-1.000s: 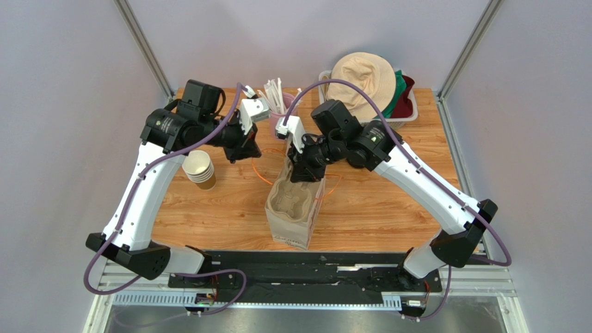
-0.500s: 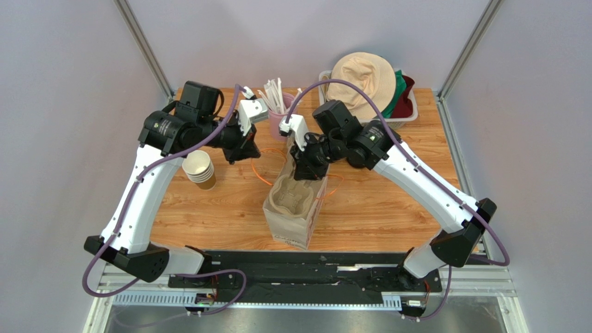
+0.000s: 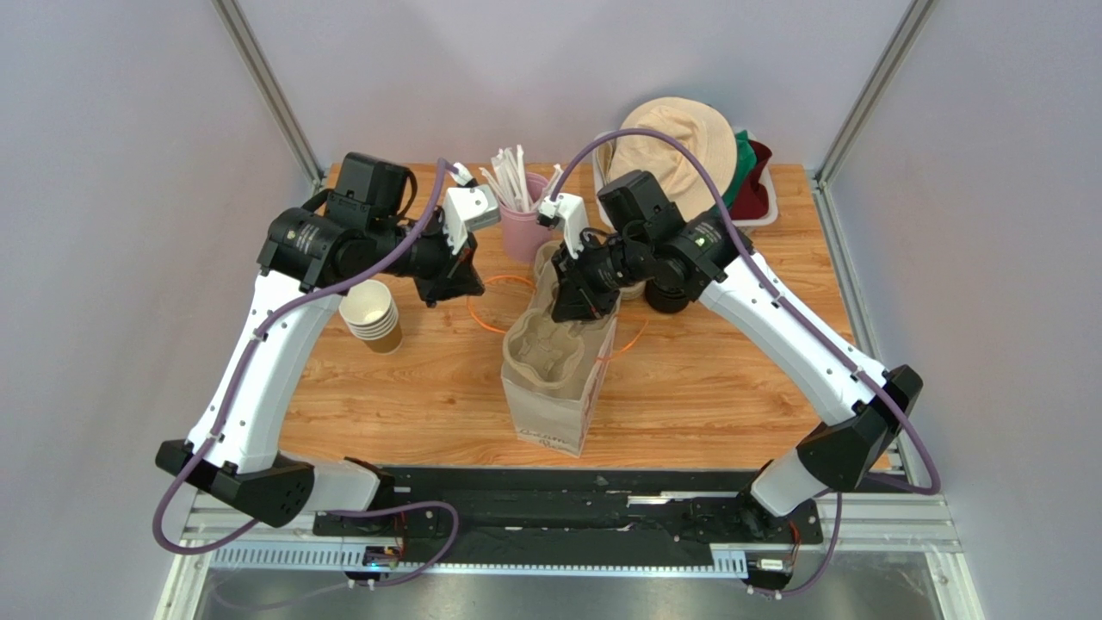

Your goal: Pack the takeout coffee

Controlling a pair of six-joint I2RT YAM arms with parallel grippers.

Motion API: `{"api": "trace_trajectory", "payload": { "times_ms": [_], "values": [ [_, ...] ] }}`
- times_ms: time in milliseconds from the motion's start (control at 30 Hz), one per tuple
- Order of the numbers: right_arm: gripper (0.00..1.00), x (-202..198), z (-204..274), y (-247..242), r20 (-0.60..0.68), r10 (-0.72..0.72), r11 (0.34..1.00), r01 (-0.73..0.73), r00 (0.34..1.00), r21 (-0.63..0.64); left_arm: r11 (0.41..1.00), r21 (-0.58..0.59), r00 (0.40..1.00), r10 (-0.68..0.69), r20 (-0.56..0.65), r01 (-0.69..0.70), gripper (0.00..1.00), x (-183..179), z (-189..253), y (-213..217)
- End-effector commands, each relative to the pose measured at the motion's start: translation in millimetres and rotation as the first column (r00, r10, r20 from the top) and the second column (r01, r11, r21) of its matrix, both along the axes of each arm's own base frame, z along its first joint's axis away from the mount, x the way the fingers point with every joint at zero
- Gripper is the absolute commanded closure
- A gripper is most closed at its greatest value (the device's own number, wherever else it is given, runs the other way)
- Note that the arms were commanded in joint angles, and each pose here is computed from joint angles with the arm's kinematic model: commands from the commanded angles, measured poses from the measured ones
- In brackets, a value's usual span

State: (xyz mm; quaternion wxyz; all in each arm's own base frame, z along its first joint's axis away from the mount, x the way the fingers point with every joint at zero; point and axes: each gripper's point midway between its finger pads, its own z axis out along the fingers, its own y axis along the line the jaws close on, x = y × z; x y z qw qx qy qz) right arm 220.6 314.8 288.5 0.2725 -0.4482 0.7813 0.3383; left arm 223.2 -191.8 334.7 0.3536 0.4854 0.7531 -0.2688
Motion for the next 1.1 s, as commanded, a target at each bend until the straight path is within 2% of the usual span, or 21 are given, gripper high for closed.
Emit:
{"api": "trace_trajectory", "payload": {
  "times_ms": [0, 300, 667, 1067],
  "values": [
    [0.96, 3, 19, 10, 0.009, -0.007, 0.997, 0.007, 1.0, 0.08, 1.0, -0.03, 0.999, -0.008, 0.046, 0.009, 0.98, -5, 12, 0],
    [0.96, 13, -1, 0, 0.074, -0.022, 1.0, 0.021, 0.997, 0.015, 1.0, -0.027, 0.999, -0.007, 0.049, 0.009, 0.98, -4, 13, 0],
    [0.96, 13, -4, -11, 0.154, 0.053, 0.998, -0.046, 0.987, -0.051, 1.0, -0.025, 0.999, -0.005, 0.048, 0.006, 0.98, -2, 13, -1],
    [0.96, 7, -37, -13, 0.135, 0.157, 0.974, -0.13, 0.978, -0.188, 0.999, -0.034, 0.999, 0.0, 0.047, 0.002, 0.98, -1, 14, -2]
  ]
}}
